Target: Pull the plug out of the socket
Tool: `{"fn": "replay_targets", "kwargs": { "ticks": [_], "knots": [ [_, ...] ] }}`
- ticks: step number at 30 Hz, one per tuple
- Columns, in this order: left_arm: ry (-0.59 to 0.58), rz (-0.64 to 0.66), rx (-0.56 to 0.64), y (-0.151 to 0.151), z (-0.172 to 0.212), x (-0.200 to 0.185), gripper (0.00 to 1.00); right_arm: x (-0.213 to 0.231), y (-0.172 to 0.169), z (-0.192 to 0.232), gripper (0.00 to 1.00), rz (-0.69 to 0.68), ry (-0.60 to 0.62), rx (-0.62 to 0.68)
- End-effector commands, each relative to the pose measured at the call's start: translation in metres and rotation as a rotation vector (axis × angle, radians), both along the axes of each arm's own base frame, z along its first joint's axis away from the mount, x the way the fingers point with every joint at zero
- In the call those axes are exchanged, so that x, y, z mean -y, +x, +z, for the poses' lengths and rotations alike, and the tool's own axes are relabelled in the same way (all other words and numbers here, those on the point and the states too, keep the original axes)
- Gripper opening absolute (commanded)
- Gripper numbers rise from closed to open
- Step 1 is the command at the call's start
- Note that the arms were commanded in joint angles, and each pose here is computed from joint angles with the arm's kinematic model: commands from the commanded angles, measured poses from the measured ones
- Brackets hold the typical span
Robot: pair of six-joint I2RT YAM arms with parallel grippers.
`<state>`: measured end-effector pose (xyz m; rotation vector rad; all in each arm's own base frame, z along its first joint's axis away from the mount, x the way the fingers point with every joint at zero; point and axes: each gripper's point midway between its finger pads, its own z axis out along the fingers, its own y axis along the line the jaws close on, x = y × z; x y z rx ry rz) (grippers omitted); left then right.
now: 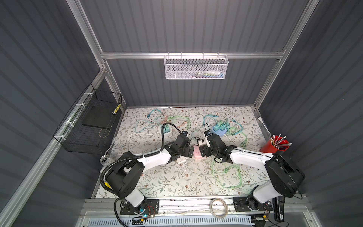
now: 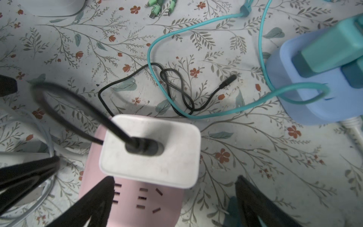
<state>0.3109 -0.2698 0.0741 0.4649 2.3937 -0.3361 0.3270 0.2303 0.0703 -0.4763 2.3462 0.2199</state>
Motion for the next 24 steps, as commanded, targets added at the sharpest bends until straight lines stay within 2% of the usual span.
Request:
{"fn": "replay_targets", "kwargs": {
  "ticks": [1,13,24],
  "knots": [
    [-0.01,-0.012,-0.005,-0.002,0.0,0.004,1.0,-0.003,0.008,0.005,0.95,-0.009,-0.015,0.025],
    [-0.019,0.002,0.006,-0.002,0.003,0.001,1.0,-0.004,0.015,-0.005,0.9,-0.018,-0.054,0.005],
    [-0.026,-0.006,0.001,-0.004,0.002,0.002,1.0,-0.01,0.02,-0.01,0.79,-0.015,-0.051,-0.007]
  ]
}}
